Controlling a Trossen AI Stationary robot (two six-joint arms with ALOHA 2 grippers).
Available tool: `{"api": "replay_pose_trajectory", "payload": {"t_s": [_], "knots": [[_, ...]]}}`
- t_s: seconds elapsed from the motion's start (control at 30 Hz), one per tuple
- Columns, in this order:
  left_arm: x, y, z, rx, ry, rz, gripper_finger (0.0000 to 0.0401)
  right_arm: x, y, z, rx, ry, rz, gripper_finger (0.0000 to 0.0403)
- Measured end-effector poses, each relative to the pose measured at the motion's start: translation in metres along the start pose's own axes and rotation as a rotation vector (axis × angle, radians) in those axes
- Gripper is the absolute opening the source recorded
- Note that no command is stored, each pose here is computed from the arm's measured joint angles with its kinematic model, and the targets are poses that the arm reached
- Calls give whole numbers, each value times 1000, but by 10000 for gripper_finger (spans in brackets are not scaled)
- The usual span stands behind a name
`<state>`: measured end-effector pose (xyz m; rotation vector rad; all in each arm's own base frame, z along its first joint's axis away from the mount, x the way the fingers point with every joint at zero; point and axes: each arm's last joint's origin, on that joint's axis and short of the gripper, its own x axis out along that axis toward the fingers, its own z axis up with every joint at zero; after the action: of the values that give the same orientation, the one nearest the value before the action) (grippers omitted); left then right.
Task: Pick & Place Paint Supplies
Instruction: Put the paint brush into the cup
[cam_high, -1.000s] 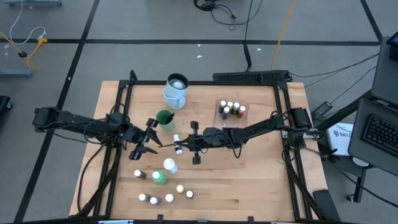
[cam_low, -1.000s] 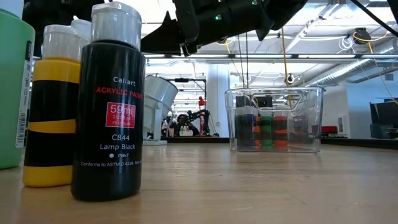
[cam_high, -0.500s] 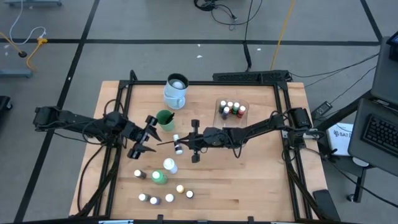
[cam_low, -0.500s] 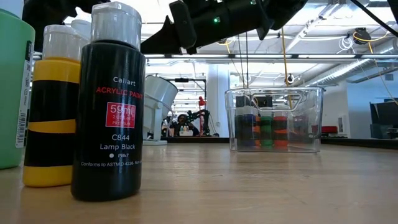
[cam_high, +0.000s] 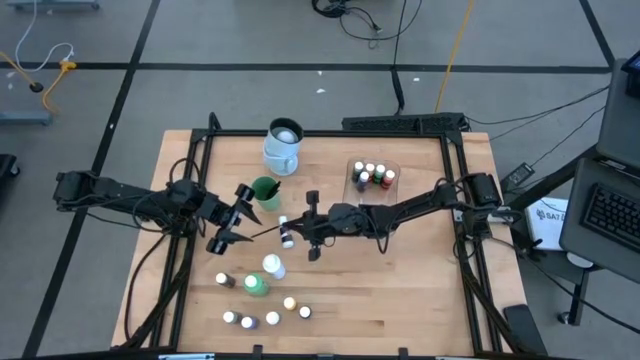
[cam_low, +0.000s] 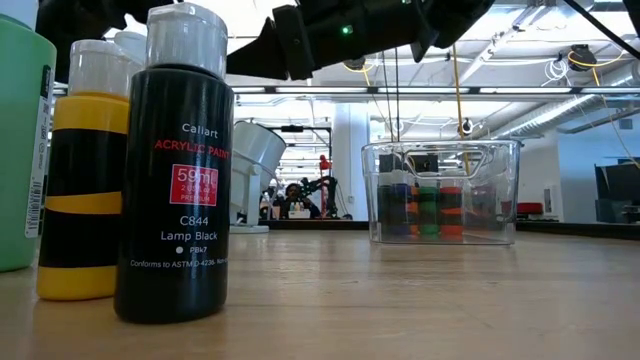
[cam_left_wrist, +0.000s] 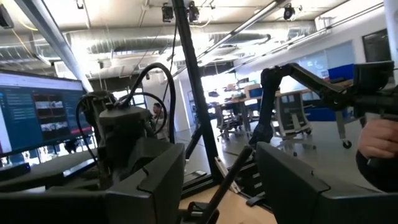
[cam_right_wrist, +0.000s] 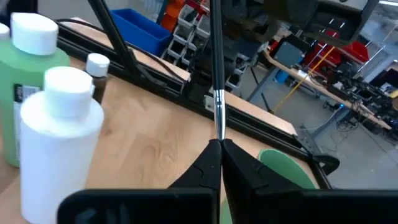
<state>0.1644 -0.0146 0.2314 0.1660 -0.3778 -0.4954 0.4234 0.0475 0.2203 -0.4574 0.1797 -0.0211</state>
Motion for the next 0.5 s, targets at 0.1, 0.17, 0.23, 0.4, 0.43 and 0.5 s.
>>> {"api": "replay_pose_trajectory", "payload": {"t_s": [0.1,0.17,0.23,0.4,0.43,0.5], "knots": [[0,0,0,0,2,16,200,1,-3,-1,0,-4,-5,0],[0,1,0,0,3,27,200,1,-5,-2,1,-2,-9,0],[0,1,0,1,3,30,200,1,-6,-2,1,-1,-12,0],[0,1,0,-3,5,42,200,2,-12,-5,5,5,-23,0],[0,1,0,-3,6,42,200,2,-12,-5,5,4,-21,0],[0,1,-1,-4,8,42,200,2,-14,-6,6,-4,-5,0]]}}
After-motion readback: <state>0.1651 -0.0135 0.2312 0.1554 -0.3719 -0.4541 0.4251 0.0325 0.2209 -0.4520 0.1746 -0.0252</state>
